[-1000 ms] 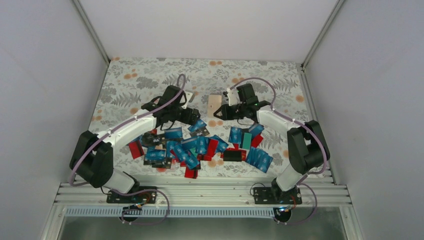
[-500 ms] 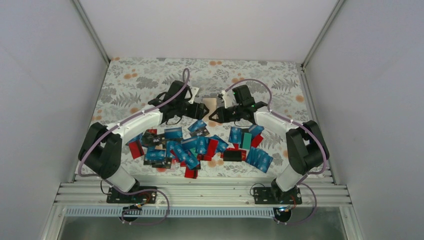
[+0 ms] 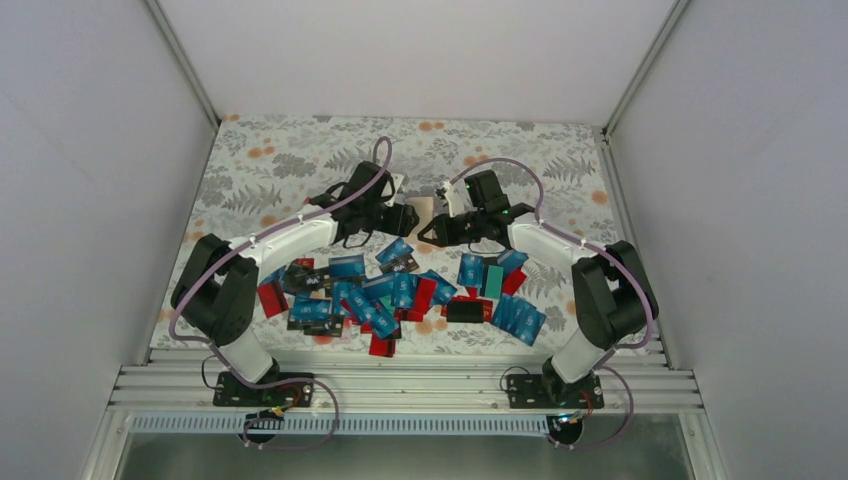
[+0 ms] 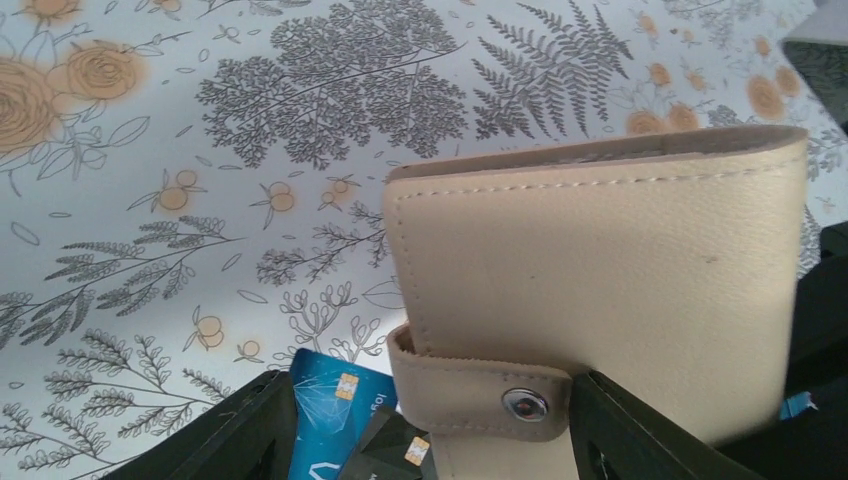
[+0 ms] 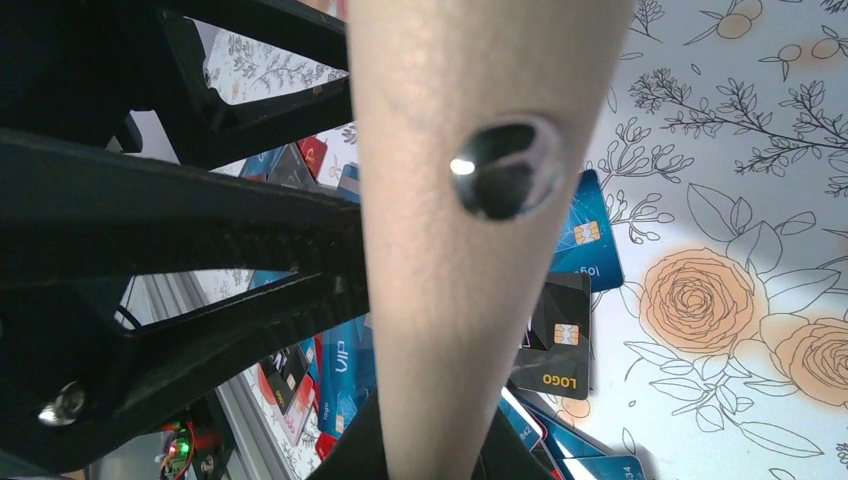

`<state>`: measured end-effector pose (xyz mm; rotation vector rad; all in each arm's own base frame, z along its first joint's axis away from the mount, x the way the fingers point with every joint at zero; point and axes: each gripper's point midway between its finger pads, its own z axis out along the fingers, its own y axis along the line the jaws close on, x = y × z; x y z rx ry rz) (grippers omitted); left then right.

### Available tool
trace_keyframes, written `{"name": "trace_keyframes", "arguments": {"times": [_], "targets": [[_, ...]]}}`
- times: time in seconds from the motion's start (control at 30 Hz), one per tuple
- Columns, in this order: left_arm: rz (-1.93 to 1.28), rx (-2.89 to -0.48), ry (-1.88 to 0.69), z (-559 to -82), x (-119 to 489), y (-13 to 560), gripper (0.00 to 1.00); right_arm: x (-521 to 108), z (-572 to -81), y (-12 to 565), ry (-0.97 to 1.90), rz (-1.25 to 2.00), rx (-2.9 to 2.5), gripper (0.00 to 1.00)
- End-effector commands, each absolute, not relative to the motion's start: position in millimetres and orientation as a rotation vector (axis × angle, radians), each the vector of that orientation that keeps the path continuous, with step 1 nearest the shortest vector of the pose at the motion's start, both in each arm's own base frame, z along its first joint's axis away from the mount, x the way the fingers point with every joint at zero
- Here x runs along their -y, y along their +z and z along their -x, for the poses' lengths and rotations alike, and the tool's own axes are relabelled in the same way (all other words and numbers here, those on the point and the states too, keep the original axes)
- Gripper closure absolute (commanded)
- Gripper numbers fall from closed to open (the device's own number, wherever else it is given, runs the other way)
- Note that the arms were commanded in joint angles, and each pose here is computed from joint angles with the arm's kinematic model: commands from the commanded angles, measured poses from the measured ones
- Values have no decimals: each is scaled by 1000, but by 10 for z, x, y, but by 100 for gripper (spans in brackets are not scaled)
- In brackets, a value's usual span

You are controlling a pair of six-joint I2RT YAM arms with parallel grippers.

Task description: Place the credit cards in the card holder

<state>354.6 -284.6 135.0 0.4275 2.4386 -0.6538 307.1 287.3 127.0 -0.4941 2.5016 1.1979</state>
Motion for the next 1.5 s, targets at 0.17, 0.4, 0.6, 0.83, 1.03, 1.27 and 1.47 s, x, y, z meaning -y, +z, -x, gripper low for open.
{"name": "trace_keyframes", "arguments": {"times": [0.17, 0.4, 0.6, 0.83, 1.03, 1.27, 1.47], "targets": [[-313, -2507, -452, -3656, 2599, 1112, 33, -3007, -3022, 1659, 1289, 595, -2360, 95], [-352, -2517, -477, -3670, 2727, 1074, 34, -2998, -3047, 1663, 1264, 598, -2356, 96], [-323, -2544, -331, -3764, 2694, 995, 34, -2991, -3071, 1707, 1250, 594, -2344, 96], [-274, -2580, -255, -3810, 2647, 839, 34, -2982, -3064, 1735, 1246, 588, -2346, 96], [-109, -2670, 247, -4005, 1872, 515, 31, -2948, -3066, 1864, 1218, 584, -2327, 95], [207, -2551, -47, -4170, 1124, 1042, 33, -2766, -3207, 1673, 1056, 466, -2413, 96], [0, -2366, -401, -3968, 1582, 1643, 33, -2789, -3260, 1508, 1083, 428, -2461, 96]]}}
